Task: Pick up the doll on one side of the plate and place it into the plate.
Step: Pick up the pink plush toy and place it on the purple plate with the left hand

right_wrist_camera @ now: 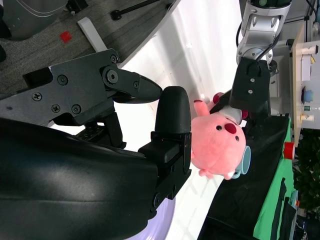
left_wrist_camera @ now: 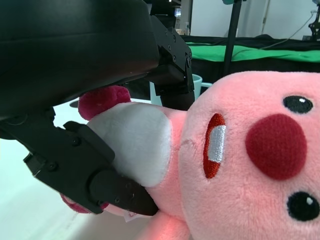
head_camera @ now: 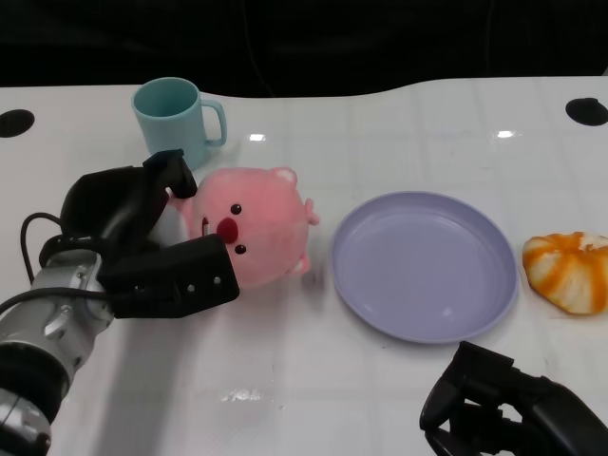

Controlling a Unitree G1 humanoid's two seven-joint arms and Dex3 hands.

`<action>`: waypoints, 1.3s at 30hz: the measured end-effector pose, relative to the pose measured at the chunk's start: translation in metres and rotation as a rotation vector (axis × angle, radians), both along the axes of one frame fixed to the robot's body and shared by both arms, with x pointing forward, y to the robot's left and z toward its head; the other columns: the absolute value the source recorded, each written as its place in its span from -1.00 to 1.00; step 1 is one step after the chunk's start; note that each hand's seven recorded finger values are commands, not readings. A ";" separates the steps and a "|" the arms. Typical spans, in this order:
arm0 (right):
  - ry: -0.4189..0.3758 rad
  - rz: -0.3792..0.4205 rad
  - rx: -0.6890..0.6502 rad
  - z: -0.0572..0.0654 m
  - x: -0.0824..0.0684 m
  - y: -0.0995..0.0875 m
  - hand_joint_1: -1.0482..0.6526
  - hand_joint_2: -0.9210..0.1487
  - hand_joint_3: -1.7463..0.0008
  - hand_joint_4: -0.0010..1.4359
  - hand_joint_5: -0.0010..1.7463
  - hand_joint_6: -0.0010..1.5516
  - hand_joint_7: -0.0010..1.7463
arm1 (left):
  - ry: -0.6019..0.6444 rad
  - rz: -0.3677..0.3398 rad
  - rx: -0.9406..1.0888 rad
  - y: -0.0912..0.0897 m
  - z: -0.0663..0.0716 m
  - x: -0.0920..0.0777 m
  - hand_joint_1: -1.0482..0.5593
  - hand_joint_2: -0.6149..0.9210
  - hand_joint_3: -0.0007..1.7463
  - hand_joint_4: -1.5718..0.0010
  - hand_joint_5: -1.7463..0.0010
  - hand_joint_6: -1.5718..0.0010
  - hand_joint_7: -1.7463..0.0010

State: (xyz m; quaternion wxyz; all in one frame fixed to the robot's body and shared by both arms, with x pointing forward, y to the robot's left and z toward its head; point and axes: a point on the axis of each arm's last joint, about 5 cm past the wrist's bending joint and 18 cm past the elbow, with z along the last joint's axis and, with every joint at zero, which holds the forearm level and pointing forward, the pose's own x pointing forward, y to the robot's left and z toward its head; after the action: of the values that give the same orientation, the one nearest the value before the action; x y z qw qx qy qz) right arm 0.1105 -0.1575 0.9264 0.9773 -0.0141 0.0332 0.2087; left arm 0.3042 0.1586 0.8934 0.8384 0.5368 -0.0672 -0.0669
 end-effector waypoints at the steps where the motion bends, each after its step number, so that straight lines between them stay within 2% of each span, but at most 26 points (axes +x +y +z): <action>1: 0.001 0.000 0.000 0.000 0.000 0.000 -0.02 -0.87 0.25 -0.08 1.00 -0.44 0.93 | 0.002 -0.001 -0.010 -0.001 0.001 -0.001 0.09 0.49 0.10 -0.15 -1.00 0.10 -1.00; 7: 0.002 0.000 -0.002 0.000 0.000 0.000 -0.03 -0.88 0.25 -0.10 1.00 -0.44 0.92 | 0.005 -0.024 -0.100 -0.016 0.013 -0.001 0.09 0.41 0.24 -0.15 -1.00 0.09 -1.00; 11: 0.002 0.002 -0.002 0.000 -0.001 0.000 -0.03 -0.88 0.26 -0.10 1.00 -0.44 0.92 | -0.019 -0.089 -0.139 -0.032 0.023 -0.001 0.07 0.34 0.36 -0.18 -1.00 0.05 -1.00; 16: 0.012 0.002 -0.002 -0.001 -0.003 0.000 -0.02 -0.89 0.26 -0.11 1.00 -0.44 0.92 | -0.041 -0.170 -0.170 -0.055 0.028 -0.004 0.05 0.27 0.30 -0.17 -1.00 0.03 -0.94; 18: 0.018 0.003 -0.003 -0.002 -0.005 0.001 -0.02 -0.89 0.26 -0.11 1.00 -0.45 0.92 | -0.038 -0.197 -0.172 -0.063 0.030 -0.005 0.06 0.28 0.33 -0.18 -1.00 0.04 -0.99; 20: 0.021 0.008 0.000 -0.002 -0.006 0.002 -0.02 -0.89 0.26 -0.12 1.00 -0.45 0.92 | -0.033 -0.214 -0.180 -0.071 0.033 -0.004 0.07 0.27 0.42 -0.21 -1.00 0.02 -1.00; 24: 0.019 0.016 0.006 -0.001 -0.007 0.004 -0.03 -0.89 0.26 -0.12 1.00 -0.45 0.92 | -0.020 -0.251 -0.195 -0.092 0.042 -0.002 0.06 0.24 0.47 -0.23 -1.00 0.03 -1.00; 30: 0.014 0.015 0.005 0.001 -0.007 0.004 -0.03 -0.89 0.27 -0.11 1.00 -0.45 0.92 | 0.043 -0.296 -0.186 -0.119 0.046 0.000 0.07 0.30 0.40 -0.17 -1.00 0.06 -1.00; 39: 0.019 0.017 0.007 -0.003 -0.005 0.007 -0.01 -0.89 0.27 -0.09 1.00 -0.44 0.93 | 0.122 -0.338 -0.149 -0.140 0.042 0.003 0.11 0.40 0.15 -0.14 -1.00 0.10 -1.00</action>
State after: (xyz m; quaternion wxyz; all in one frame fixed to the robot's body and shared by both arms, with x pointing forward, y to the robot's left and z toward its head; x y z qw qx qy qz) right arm 0.1059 -0.1509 0.9238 0.9752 -0.0091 0.0415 0.2173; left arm 0.3074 0.0184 0.9355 0.8552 0.4492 -0.1104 -0.2339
